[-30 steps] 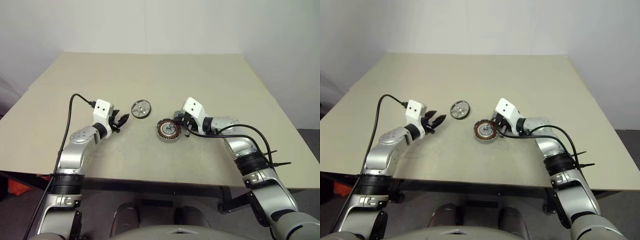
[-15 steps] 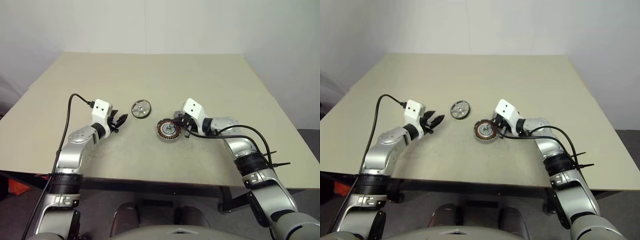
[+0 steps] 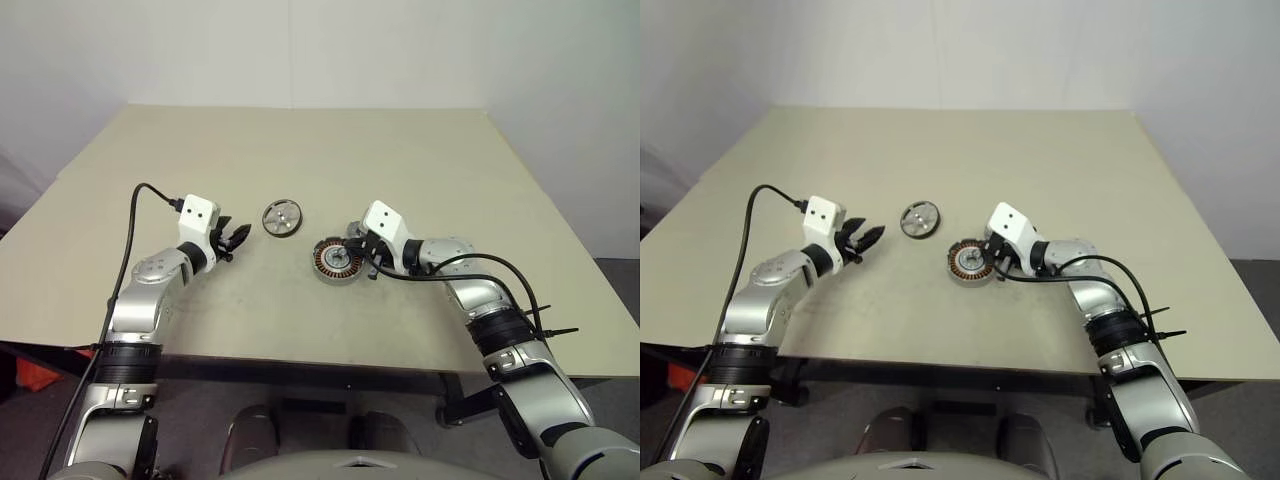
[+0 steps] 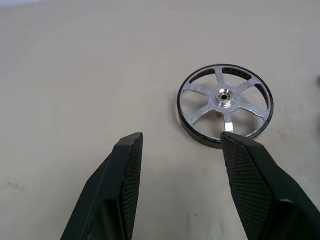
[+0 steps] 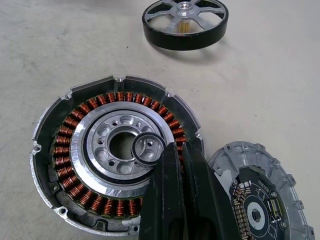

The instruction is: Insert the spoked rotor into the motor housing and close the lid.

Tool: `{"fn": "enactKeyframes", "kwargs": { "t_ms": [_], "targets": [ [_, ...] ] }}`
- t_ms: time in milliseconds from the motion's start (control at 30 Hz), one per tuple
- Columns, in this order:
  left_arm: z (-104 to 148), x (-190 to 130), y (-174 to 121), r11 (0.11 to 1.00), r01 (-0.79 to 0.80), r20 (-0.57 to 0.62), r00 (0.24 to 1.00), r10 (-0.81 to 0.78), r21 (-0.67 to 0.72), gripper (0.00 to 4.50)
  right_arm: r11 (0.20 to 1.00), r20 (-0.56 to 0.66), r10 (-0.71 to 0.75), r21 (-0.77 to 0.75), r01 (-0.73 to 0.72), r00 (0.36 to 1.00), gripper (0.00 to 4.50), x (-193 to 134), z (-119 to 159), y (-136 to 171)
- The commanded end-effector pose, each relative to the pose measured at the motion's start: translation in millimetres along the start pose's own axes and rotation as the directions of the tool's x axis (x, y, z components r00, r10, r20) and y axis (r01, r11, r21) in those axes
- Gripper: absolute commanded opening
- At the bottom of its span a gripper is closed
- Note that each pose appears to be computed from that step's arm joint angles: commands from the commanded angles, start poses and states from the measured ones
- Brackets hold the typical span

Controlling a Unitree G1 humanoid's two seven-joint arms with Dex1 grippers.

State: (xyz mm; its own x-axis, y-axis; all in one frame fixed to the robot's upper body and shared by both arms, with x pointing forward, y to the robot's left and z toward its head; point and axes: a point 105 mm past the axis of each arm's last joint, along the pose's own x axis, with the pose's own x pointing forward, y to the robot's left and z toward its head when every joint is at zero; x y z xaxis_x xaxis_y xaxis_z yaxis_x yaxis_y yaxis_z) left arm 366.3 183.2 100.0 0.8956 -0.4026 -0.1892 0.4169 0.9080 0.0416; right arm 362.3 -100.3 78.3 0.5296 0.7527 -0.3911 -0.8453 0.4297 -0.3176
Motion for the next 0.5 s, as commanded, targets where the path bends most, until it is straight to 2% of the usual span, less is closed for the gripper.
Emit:
{"fn": "enactKeyframes", "kwargs": {
  "t_ms": [33,500],
  "targets": [
    [20.6,-1.0,10.5,0.999,-0.020,0.064,0.998,0.018,0.027,2.61,0.999,0.054,-0.008,-0.049,0.011,0.999,0.14,-2.4,17.3,-2.6],
    [23.0,-2.0,22.8,0.998,-0.052,0.071,0.996,0.050,0.031,2.61,0.998,0.070,0.006,-0.055,-0.003,0.997,0.14,-6.7,23.8,-1.0]
  ]
}}
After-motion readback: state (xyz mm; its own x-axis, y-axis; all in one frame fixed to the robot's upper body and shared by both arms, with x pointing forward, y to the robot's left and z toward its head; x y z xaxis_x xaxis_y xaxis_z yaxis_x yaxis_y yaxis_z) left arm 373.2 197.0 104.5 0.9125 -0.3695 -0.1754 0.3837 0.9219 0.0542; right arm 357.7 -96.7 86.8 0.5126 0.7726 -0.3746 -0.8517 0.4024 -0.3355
